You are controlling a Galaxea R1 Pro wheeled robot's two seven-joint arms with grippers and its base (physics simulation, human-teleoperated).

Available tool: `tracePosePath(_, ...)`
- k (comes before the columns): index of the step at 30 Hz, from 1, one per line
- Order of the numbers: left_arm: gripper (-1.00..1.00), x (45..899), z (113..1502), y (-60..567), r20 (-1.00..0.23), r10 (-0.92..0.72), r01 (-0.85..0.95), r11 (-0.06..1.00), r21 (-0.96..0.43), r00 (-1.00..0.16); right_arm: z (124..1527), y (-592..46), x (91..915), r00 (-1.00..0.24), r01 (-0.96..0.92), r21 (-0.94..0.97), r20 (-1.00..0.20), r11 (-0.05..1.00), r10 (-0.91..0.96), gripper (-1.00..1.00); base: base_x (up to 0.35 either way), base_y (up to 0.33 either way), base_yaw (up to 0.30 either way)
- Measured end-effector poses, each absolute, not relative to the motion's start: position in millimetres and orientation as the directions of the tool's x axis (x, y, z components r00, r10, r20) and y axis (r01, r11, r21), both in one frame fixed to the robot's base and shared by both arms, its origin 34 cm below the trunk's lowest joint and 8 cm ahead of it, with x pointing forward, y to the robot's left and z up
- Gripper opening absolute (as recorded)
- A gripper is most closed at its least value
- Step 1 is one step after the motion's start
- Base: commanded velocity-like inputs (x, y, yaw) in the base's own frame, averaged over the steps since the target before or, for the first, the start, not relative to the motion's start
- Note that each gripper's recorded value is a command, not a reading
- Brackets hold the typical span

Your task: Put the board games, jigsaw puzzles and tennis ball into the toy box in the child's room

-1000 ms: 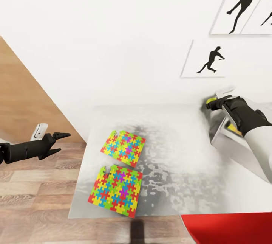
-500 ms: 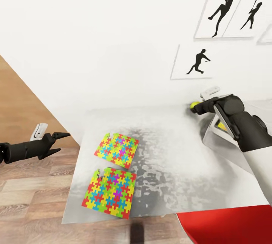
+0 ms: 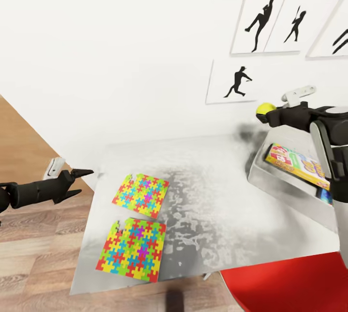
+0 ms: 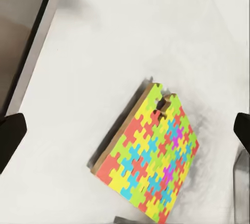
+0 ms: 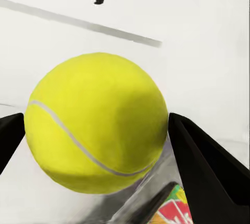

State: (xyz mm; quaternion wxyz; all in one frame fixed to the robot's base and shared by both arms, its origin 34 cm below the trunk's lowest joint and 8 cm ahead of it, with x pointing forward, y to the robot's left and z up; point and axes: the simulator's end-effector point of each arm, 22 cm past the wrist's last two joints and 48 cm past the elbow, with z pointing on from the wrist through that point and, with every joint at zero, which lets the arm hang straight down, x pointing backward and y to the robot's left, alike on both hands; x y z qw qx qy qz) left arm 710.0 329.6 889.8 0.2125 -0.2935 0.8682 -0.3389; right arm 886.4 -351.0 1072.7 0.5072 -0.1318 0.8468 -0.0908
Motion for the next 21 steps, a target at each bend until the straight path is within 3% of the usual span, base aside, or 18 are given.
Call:
tracePosePath(3, 1.00, 716.1, 898.0, 326.2, -0.180, -0.657, -0.351, 0.591, -0.727, -0.732, 1072.8, -369.4, 880.3, -0.461, -0.100, -0.282, -0.836, 0.954, -0.296, -1.00, 0.000, 0.000, -0.126)
tracePosePath(7, 1.00, 769.1, 973.8, 331.4, -0.304, -0.653, -0.219, 0.593, -0.775, -0.694, 1083.1, -411.5, 868.4, -0.464, -0.032, -0.241, -0.856, 0.970, -0.228, -1.00, 0.000, 0.000, -0.128)
tracePosePath(12, 1.00, 811.8, 1075.9, 299.8, -0.400, -0.615, -0.008, 0.551, -0.834, -0.680, 1101.9, -421.4, 856.3, -0.438, -0.094, -0.139, -0.883, 0.986, -0.166, -1.00, 0.000, 0.000, -0.128)
tracePosePath(16, 1.00, 816.1, 1098.0, 175.8, -0.411, -0.443, 0.131, 0.536, -0.834, -0.797, 1109.1, -435.6, 848.2, -0.431, -0.084, -0.117, -0.891, 0.990, -0.142, -1.00, 0.000, 0.000, -0.128)
tracePosePath(21, 1.00, 805.1, 1070.6, 98.6, -0.354, -0.382, 0.065, 0.596, -0.800, -0.854, 1094.6, -453.7, 833.2, -0.456, -0.048, -0.091, -0.884, 0.995, -0.103, -1.00, 0.000, 0.000, -0.128)
